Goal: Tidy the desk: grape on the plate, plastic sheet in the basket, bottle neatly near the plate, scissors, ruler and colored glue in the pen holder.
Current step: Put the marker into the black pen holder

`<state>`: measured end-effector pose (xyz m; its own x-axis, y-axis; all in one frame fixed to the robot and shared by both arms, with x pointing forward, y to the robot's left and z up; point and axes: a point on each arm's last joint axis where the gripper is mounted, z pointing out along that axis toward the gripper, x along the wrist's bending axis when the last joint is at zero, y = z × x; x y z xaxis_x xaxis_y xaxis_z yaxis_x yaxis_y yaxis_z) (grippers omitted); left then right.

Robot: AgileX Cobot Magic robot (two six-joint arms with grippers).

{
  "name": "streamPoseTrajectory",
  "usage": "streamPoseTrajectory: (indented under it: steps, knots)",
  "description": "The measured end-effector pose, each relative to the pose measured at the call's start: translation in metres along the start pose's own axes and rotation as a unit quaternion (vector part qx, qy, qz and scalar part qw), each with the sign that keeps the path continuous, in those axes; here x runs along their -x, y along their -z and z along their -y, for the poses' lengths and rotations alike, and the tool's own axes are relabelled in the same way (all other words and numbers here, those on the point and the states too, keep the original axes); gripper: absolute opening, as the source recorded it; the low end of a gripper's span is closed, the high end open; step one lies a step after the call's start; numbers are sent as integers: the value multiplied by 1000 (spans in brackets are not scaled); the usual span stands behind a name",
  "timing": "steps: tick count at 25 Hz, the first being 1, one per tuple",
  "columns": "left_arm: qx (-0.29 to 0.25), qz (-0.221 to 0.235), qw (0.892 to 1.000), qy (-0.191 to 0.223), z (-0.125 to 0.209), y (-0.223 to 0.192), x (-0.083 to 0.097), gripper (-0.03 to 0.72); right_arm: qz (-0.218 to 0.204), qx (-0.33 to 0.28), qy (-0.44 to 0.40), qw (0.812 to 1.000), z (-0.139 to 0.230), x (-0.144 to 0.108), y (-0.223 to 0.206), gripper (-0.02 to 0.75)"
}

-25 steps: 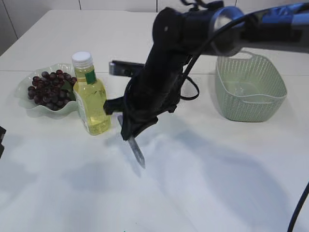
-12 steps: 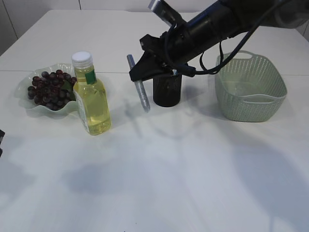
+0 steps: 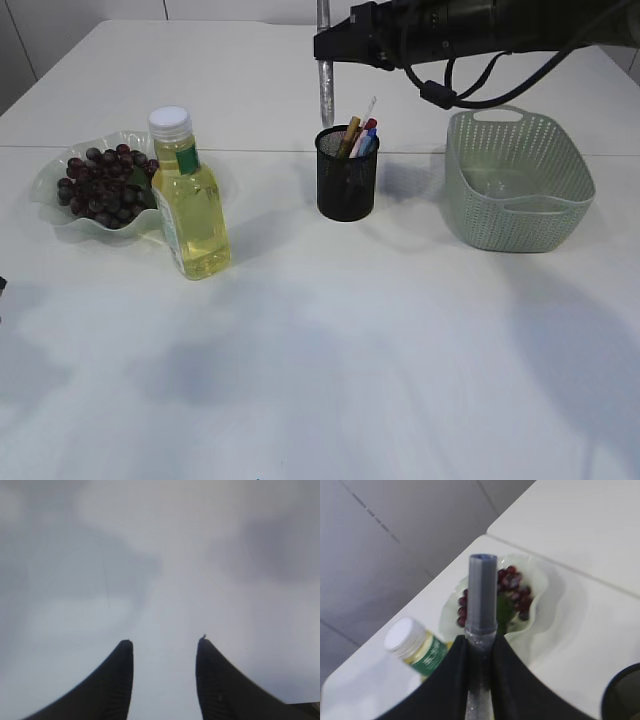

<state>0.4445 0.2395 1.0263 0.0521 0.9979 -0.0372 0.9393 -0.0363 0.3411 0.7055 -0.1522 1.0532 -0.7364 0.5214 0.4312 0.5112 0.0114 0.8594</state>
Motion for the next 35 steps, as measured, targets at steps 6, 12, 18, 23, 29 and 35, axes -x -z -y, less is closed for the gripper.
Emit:
streamPoseTrajectory:
  steps: [6, 12, 18, 23, 29, 35]
  knots:
    - [0, 0, 1000, 0, 0, 0, 0, 307, 50, 55, 75, 994, -5, 15, -3, 119]
    - [-2, -1, 1000, 0, 0, 0, 0, 307, 67, 95, 114, 987, 12, 40, -19, 119]
    - [-7, -2, 1000, 1, 1, 0, 0, 307, 78, 84, 180, 977, 27, 54, -28, 119]
    - [-10, -3, 1000, 1, 2, 0, 0, 307, 92, 74, 179, 977, 35, 63, -33, 119]
    - [-12, -3, 1000, 1, 2, 0, -1, 307, 105, 71, 181, 975, 37, 67, -33, 124]
    - [-17, -5, 1000, 1, 3, 0, -1, 307, 105, 71, 181, 975, 37, 67, -33, 232]
